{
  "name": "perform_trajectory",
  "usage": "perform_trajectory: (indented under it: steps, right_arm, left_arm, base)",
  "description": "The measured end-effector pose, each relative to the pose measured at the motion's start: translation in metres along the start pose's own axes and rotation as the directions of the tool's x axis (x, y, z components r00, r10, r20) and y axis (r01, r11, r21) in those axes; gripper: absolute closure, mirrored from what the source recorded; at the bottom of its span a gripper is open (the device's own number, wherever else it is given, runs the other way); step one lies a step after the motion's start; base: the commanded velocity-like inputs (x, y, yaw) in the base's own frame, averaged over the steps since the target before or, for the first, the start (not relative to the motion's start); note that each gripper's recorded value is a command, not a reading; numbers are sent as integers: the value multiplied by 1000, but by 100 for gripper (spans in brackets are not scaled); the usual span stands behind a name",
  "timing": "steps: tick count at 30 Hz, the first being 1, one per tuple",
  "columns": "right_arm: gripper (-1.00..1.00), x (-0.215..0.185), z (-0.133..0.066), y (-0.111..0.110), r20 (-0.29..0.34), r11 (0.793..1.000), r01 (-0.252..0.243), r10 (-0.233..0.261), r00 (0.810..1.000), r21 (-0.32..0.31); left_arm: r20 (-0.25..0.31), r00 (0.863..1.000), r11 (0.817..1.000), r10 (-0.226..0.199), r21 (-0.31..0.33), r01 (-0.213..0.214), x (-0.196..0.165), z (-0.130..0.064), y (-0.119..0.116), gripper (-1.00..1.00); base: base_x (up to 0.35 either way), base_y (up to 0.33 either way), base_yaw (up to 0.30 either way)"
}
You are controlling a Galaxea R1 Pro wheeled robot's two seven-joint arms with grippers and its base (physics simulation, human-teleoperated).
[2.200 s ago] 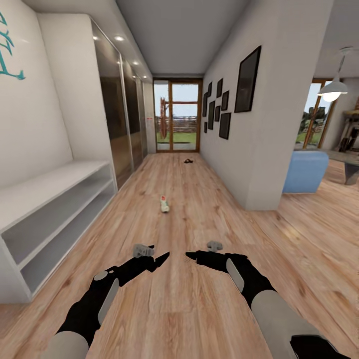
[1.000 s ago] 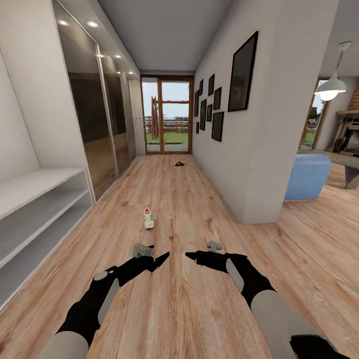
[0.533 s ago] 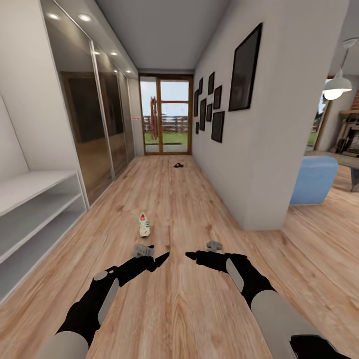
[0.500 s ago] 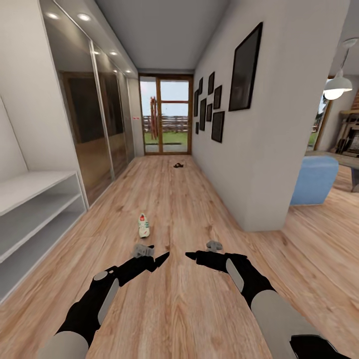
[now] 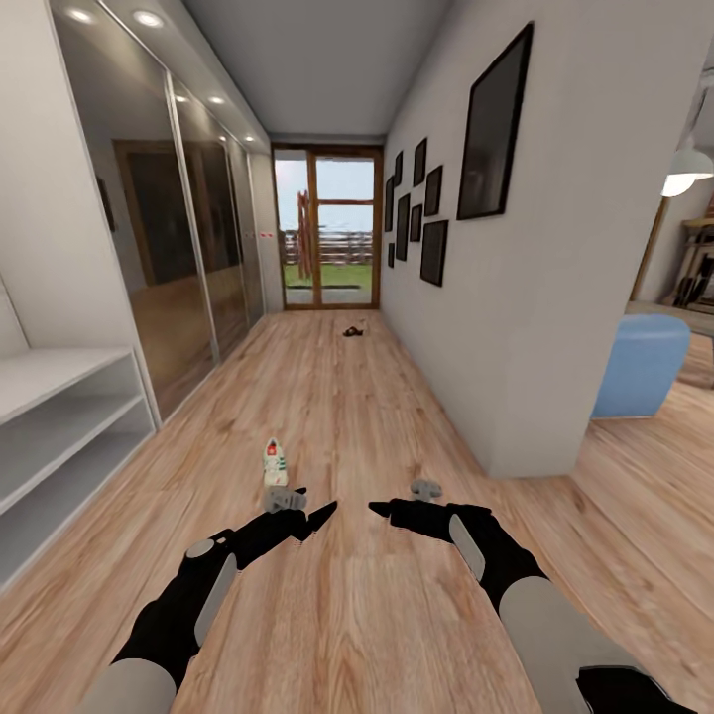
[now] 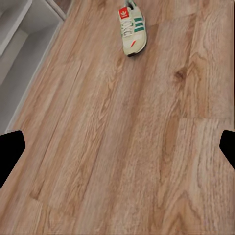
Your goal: Pick up the two gym shoes and the two sandals from the corridor floor and place them onto the hallstand (shoe rack) in the corridor, making sure they are on the rack and not on the floor. Arrange them so the two gym shoes are next to each other and the two sandals are next to each other.
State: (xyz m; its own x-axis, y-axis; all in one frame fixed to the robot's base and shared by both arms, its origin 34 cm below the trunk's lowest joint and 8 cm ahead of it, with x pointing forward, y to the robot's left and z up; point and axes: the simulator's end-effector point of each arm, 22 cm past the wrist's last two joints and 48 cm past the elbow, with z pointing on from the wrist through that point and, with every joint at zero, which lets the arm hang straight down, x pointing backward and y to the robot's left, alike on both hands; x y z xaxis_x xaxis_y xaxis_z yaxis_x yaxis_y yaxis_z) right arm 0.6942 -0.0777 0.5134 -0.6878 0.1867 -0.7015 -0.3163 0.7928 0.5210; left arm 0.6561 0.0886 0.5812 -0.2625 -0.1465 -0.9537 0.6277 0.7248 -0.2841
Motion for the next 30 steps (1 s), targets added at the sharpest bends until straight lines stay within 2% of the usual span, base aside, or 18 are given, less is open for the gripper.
perform_trajectory:
  steps: [30]
  right_arm:
    - [-100, 1, 0, 0, -3, 1000, 6, -6, 1000, 2]
  left_arm:
    - [4, 1000, 1000, -2, -1, 2, -1, -1, 1, -100]
  base:
    - [349, -65, 0]
